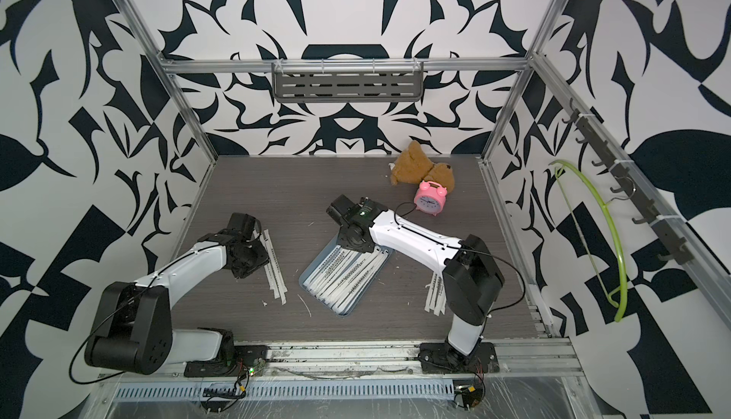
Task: Put the straws into the storage box
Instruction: Pick up the straw from the center of the board, then place the straw in the storage box.
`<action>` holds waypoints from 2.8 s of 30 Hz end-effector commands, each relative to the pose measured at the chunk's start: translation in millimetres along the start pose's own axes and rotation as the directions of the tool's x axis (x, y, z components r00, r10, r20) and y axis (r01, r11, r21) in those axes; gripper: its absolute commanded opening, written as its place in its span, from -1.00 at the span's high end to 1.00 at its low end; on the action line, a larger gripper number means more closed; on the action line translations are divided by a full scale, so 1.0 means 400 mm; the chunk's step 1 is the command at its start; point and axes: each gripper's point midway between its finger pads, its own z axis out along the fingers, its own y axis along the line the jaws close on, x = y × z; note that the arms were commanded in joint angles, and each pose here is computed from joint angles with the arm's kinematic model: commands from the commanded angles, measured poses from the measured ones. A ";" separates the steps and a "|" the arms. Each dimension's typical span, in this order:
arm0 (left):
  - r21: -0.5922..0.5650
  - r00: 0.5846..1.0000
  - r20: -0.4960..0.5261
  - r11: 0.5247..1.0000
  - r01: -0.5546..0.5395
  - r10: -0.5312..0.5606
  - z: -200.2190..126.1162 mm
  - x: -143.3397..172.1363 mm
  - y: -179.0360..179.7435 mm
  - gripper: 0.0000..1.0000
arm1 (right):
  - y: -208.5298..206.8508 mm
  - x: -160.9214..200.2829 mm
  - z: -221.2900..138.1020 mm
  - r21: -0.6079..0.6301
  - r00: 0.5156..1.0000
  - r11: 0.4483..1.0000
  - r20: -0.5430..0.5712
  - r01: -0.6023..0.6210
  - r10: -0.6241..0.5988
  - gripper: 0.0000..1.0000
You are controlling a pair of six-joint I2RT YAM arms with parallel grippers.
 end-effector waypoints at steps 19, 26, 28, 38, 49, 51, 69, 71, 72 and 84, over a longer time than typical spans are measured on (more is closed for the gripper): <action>-0.084 0.989 -0.146 0.996 -0.034 0.022 0.027 0.050 0.029 0.60 | 0.006 -0.007 0.011 -0.033 1.000 0.999 0.011 -0.023 0.023 0.54; -0.155 0.992 -0.119 0.986 -0.064 0.045 0.013 0.030 0.056 0.51 | 0.016 -0.015 0.007 -0.051 0.999 0.998 0.023 -0.036 0.037 0.56; -0.143 0.992 -0.110 0.987 -0.072 0.056 0.013 0.016 0.043 0.38 | 0.015 -0.015 0.007 -0.048 0.999 0.998 0.024 -0.032 0.033 0.56; -0.126 0.985 -0.092 0.979 -0.157 0.147 0.043 -0.056 -0.011 0.36 | 0.010 -0.002 0.020 -0.051 0.999 0.998 0.008 -0.044 0.044 0.57; -0.169 0.985 -0.104 0.974 -0.153 0.137 0.049 -0.031 0.029 0.40 | 0.007 -0.002 0.022 -0.052 0.999 0.997 0.012 -0.048 0.049 0.58; -0.165 0.984 -0.124 0.976 -0.145 0.126 0.061 -0.022 0.030 0.45 | 0.007 0.000 0.025 -0.051 0.999 0.998 0.009 -0.047 0.048 0.58; -0.212 0.991 0.031 0.970 -0.118 0.128 -0.128 -0.088 0.041 0.88 | 0.002 -0.022 0.010 -0.054 0.999 0.997 0.012 -0.048 0.048 0.59; -0.176 0.983 0.091 0.974 -0.143 0.161 -0.179 -0.108 0.003 0.89 | -0.016 -0.029 0.005 -0.044 0.998 0.998 0.015 -0.053 0.054 0.59; -0.146 0.969 0.122 0.970 -0.196 0.214 -0.204 -0.110 -0.040 0.89 | -0.029 -0.035 0.001 -0.041 0.998 0.997 0.019 -0.061 0.061 0.59; 0.442 0.544 0.260 0.403 -0.802 0.798 -0.255 0.303 -0.586 0.97 | -0.282 -0.117 -0.073 0.090 0.981 0.981 0.103 -0.172 0.162 0.59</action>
